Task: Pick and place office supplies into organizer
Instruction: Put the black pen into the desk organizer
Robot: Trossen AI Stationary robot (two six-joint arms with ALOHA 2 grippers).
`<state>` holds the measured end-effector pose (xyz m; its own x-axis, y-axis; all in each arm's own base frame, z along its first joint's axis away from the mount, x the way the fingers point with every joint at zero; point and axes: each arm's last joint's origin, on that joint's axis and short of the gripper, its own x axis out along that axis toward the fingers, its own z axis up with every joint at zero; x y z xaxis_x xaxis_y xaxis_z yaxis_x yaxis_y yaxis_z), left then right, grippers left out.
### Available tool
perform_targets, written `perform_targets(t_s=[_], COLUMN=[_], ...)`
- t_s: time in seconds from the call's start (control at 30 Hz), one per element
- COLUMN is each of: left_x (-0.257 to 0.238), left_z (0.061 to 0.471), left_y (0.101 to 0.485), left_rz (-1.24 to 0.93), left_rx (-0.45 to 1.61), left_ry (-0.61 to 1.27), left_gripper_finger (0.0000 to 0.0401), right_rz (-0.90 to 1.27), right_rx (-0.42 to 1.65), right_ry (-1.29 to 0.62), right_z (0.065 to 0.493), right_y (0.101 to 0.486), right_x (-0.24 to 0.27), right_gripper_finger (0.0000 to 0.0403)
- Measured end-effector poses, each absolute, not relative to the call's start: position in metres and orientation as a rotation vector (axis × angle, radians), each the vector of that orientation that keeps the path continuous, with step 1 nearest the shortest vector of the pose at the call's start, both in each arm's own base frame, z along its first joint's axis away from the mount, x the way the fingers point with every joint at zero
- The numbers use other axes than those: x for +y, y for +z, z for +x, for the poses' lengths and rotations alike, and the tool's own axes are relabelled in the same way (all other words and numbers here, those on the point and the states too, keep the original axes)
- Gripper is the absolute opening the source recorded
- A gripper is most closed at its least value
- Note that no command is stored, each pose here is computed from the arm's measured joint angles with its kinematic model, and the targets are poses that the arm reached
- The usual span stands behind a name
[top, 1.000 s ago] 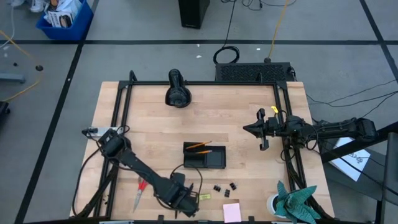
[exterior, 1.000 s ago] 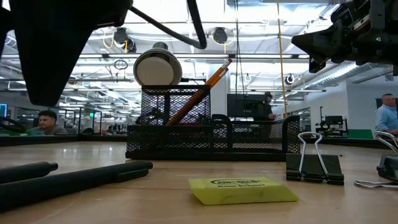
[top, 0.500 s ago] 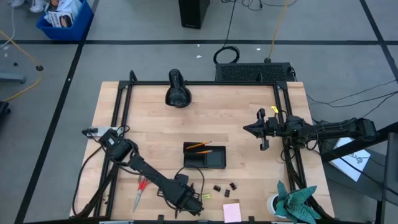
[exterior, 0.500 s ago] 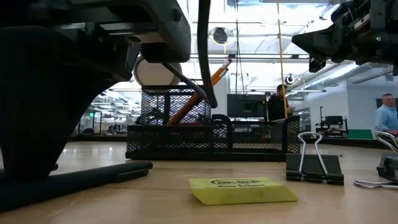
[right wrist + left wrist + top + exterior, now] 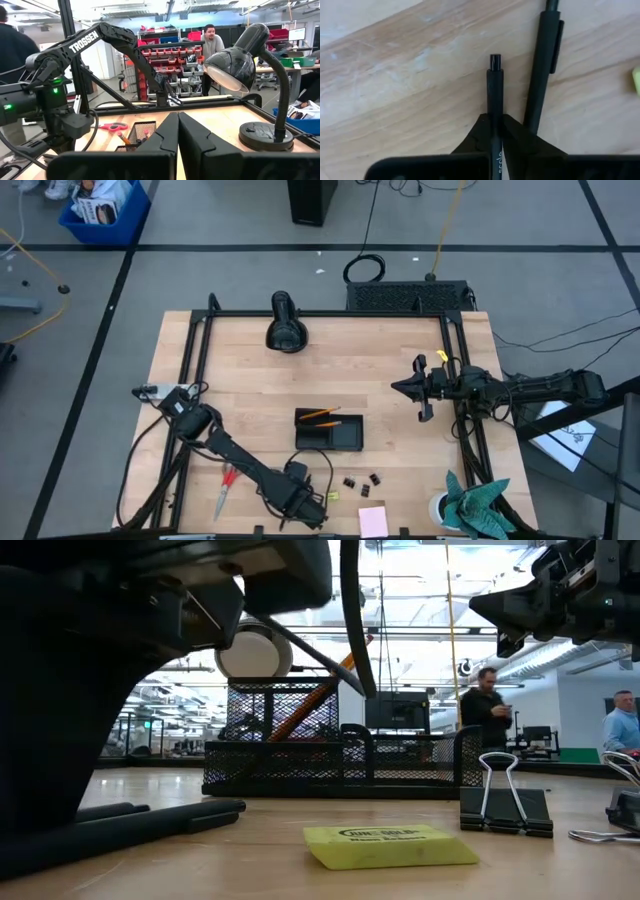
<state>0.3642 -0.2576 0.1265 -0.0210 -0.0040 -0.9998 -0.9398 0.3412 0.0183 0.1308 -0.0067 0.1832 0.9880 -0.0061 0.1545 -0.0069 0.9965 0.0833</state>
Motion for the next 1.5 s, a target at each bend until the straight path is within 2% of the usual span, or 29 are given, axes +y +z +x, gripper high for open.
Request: perform_targets(t_s=[0.2, 0.37, 0.47, 0.7, 0.83, 1.0, 1.27, 1.5], left_x=[-0.261, -0.263, -0.264, -0.272, -0.269, -0.253, -0.226, -0.204], left_z=[0.358, 0.334, 0.315, 0.271, 0.264, 0.259, 0.261, 0.282], left_y=[0.129, 0.146, 0.173, 0.227, 0.248, 0.27, 0.297, 0.316], left_rz=[-0.865, -0.709, -0.668, -0.493, -0.321, -0.198, 0.022, 0.142], left_rx=[1.318, 1.172, 1.048, 0.714, 0.558, 0.415, 0.363, 0.359], left_ry=[0.956, 1.067, 1.128, 1.04, 0.889, 0.824, 0.791, 0.791], left_gripper_finger=[0.0034, 0.0018, 0.001, 0.0024, 0.0013, 0.0019, 0.0015, 0.0018], right_rz=[0.078, 0.082, 0.082, 0.105, 0.098, 0.039, 0.016, 0.036], right_rx=[-0.164, -0.163, -0.163, -0.162, -0.163, -0.207, -0.227, -0.223], right_ry=[0.001, 0.001, 0.001, 0.006, 0.004, -0.006, -0.008, -0.005], right_z=[0.131, 0.131, 0.131, 0.131, 0.131, 0.13, 0.129, 0.13], right_y=[0.184, 0.184, 0.184, 0.184, 0.184, 0.188, 0.19, 0.189], right_x=[-0.007, -0.007, -0.007, -0.007, -0.007, -0.007, -0.007, -0.007], right_gripper_finger=[0.0004, 0.0004, 0.0004, 0.0004, 0.0004, 0.0004, 0.0004, 0.0004])
